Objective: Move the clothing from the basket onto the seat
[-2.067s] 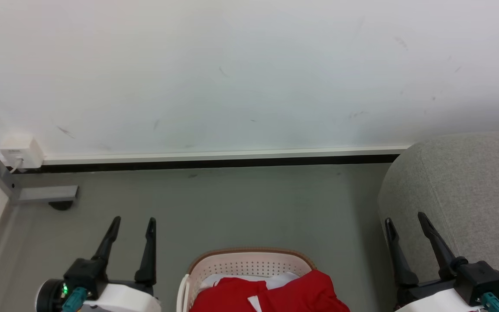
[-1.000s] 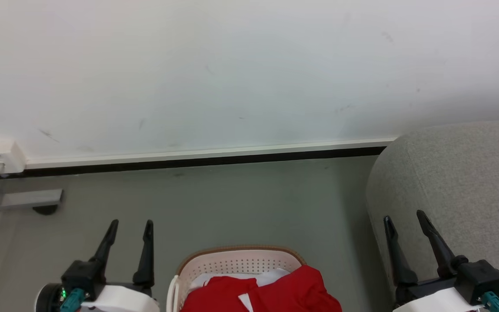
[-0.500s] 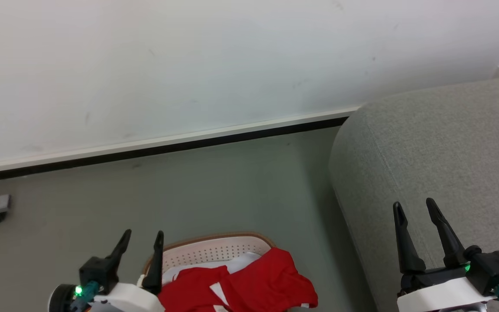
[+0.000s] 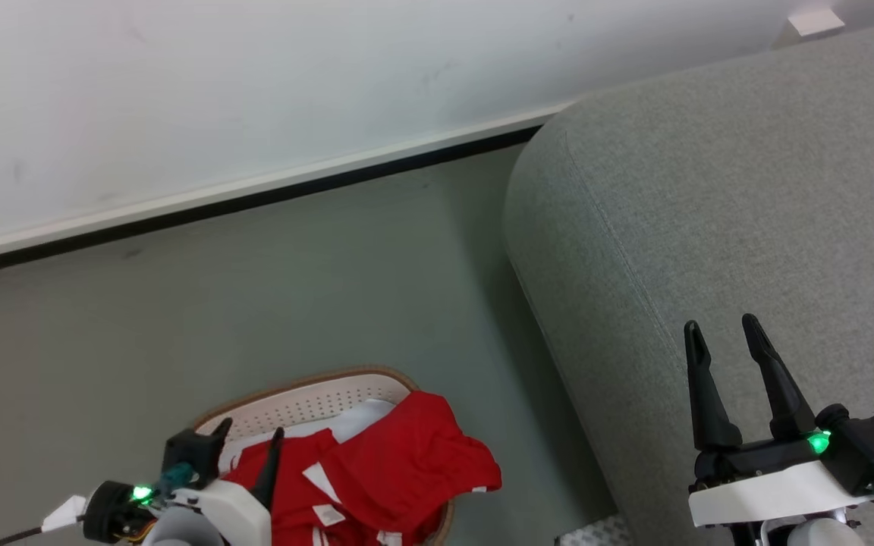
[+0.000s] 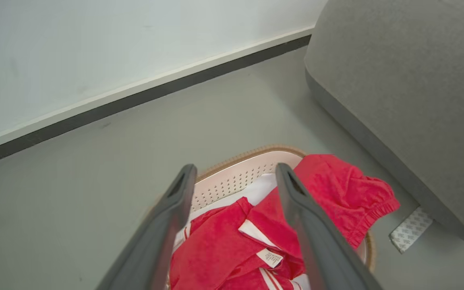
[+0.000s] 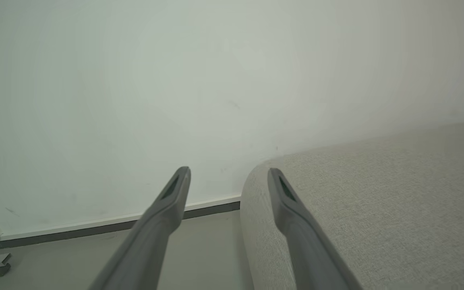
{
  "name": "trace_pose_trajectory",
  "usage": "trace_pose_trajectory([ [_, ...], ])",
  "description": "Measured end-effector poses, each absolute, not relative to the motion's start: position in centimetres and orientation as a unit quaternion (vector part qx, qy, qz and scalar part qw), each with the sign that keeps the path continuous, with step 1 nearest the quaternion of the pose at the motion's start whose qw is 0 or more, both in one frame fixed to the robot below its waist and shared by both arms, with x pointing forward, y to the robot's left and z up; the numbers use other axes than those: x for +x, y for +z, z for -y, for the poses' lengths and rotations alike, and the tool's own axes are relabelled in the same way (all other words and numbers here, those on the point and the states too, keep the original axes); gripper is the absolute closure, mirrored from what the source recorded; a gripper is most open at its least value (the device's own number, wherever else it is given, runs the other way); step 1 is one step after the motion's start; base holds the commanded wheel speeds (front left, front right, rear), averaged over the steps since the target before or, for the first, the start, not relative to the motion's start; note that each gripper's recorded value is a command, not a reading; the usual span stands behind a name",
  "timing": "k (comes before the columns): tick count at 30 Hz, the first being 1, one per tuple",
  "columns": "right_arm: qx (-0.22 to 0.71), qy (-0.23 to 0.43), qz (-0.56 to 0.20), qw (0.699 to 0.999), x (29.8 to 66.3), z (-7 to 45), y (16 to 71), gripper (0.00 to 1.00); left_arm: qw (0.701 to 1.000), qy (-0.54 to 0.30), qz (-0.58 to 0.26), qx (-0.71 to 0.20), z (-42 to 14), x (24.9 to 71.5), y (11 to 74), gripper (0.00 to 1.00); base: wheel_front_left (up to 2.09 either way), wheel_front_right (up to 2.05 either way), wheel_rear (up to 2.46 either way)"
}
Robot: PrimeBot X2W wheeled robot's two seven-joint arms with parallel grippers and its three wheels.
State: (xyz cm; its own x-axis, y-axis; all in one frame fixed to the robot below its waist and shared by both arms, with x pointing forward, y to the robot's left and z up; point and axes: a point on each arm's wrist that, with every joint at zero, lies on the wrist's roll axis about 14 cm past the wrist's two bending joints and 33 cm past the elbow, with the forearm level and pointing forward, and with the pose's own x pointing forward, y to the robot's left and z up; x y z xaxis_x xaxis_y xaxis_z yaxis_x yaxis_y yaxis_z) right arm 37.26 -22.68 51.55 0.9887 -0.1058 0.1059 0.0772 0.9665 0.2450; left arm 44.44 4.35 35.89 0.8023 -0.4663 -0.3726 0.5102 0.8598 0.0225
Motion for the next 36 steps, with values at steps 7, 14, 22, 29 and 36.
trace_pose_trajectory([
  [7,0.125,-0.061,0.048,0.989,38.5,23.7,50.7,0.00,0.908,-0.308,-0.259,0.113,-3.5,44.4,30.0,0.00,0.00,0.00,0.00],
  [14,0.130,-0.076,0.035,0.988,39.8,24.7,49.5,0.00,0.854,-0.356,-0.338,0.170,-3.3,43.4,24.3,0.00,0.00,0.00,0.00],
  [22,0.116,-0.078,0.044,0.989,41.6,25.4,49.8,0.00,0.793,-0.397,-0.403,0.226,-3.5,42.7,19.1,0.00,0.00,0.00,0.00],
  [29,0.106,-0.081,0.053,0.990,43.4,26.1,49.8,0.00,0.732,-0.428,-0.448,0.282,-3.9,42.6,14.4,0.00,0.00,0.00,0.00],
  [36,0.100,-0.086,0.040,0.990,44.1,26.5,48.6,0.00,0.687,-0.458,-0.465,0.319,-3.6,41.7,11.6,0.00,0.00,0.00,0.00],
])
